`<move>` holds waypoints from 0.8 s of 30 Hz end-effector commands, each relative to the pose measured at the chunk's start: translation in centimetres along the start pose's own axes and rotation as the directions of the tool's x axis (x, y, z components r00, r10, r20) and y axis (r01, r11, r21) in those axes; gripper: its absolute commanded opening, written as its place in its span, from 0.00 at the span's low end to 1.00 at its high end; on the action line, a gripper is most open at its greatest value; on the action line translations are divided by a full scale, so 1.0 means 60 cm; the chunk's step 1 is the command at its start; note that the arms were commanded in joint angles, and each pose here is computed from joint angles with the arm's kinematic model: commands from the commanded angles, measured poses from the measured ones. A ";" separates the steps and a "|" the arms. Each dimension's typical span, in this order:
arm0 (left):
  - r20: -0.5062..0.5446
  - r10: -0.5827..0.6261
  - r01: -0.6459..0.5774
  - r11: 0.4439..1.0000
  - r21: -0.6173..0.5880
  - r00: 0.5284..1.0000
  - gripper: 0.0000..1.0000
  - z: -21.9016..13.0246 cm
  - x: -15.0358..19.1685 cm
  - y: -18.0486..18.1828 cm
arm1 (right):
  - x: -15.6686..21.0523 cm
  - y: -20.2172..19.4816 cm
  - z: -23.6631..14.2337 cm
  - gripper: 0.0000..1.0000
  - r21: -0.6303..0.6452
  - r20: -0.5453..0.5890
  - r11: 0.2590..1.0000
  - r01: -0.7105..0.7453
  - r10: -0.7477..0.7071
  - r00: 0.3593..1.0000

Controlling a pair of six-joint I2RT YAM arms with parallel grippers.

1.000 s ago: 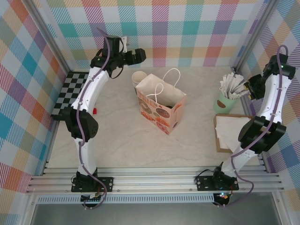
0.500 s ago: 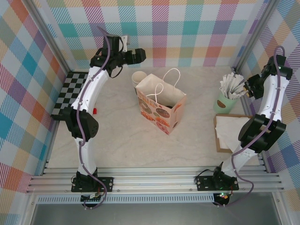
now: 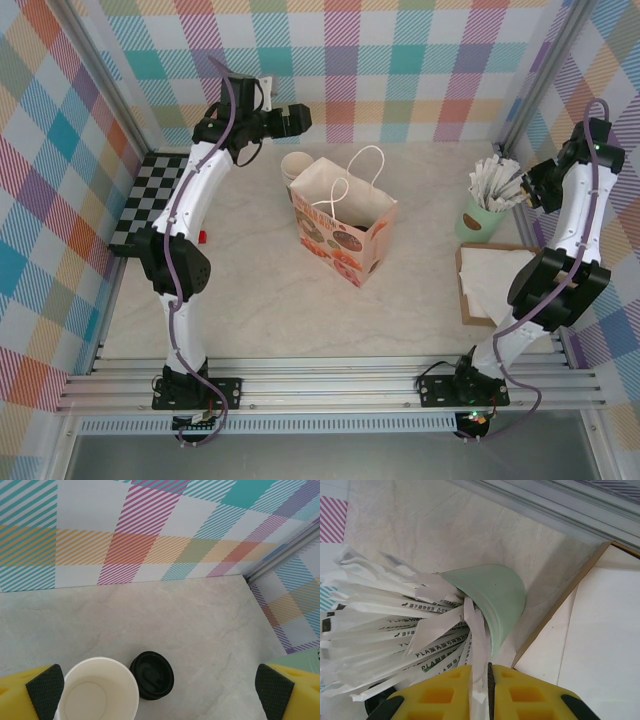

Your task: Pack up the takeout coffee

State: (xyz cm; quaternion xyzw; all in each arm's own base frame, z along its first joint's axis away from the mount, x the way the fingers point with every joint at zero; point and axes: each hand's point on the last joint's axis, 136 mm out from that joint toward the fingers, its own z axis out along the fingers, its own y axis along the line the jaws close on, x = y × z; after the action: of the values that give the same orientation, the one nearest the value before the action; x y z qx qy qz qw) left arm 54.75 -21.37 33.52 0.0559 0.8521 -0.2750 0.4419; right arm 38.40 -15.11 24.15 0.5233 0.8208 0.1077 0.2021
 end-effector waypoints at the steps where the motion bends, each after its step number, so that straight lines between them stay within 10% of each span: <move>1: 0.001 0.023 -0.023 0.999 0.029 1.000 1.00 0.003 -0.002 -0.019 | -0.001 0.006 -0.028 0.20 -0.035 0.047 0.999 0.022 -0.020 0.999; 10: 0.012 0.011 -0.011 1.000 0.023 1.000 1.00 -0.002 -0.008 -0.019 | 0.065 0.086 -0.065 0.41 -0.113 0.126 0.944 0.309 -0.295 0.947; 24: -0.002 -0.010 0.010 1.000 0.008 1.000 1.00 -0.003 0.002 -0.014 | 0.158 0.120 -0.023 0.36 0.084 -0.091 0.570 0.817 -0.812 0.576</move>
State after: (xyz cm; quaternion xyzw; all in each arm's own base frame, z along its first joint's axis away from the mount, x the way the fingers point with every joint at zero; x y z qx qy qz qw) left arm 54.78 -21.36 33.52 0.0509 0.8522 -0.2773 0.4407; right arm 41.96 -2.99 27.73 0.1659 0.9556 0.0099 0.2433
